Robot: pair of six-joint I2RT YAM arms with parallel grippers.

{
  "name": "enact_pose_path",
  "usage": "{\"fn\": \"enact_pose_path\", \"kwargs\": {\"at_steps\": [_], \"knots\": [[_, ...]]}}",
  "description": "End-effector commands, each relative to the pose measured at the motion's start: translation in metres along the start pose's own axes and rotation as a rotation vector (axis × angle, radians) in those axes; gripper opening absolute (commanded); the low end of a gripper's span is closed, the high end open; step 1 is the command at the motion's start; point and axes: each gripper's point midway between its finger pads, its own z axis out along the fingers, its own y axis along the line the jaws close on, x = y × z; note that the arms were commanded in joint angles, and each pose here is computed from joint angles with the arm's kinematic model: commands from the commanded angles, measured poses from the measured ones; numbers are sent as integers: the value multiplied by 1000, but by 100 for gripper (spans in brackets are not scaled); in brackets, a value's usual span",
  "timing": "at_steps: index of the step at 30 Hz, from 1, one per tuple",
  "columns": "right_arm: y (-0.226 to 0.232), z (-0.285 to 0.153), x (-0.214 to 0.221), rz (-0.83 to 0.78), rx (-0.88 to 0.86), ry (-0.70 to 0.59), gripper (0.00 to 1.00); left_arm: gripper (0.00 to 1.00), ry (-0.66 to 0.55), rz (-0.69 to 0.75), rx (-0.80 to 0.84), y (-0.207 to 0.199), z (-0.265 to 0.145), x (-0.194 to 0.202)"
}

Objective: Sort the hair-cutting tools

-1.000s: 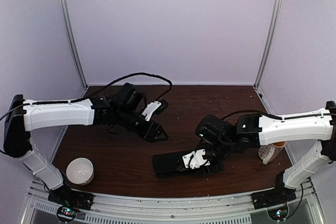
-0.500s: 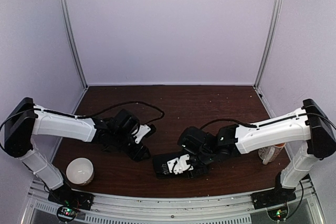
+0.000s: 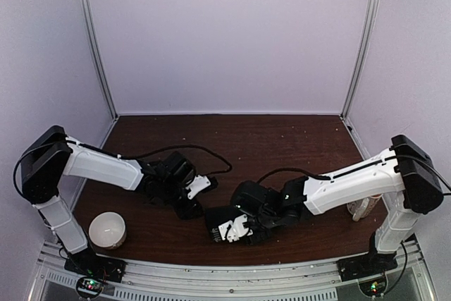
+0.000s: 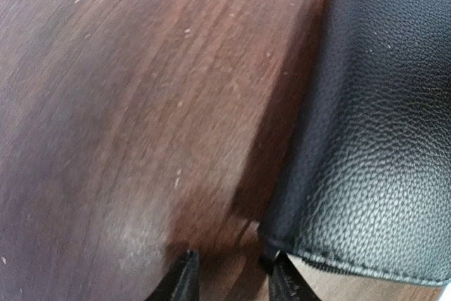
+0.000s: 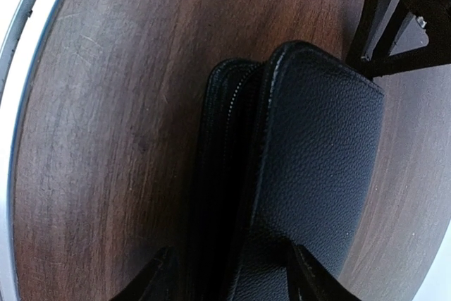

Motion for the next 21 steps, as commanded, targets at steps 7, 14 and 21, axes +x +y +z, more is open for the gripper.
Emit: {"fn": "enact_pose_path", "kwargs": {"at_steps": [7, 14, 21], "knots": [[-1, 9, 3, -19, 26, 22, 52, 27, -30, 61, 87, -9, 16, -15], [-7, 8, -4, -6, 44, 16, 53, 13, -49, 67, 137, -18, 17, -15], [-20, 10, -17, 33, 102, 20, 54, 4, -45, 57, 159, -21, 18, -12]]}}
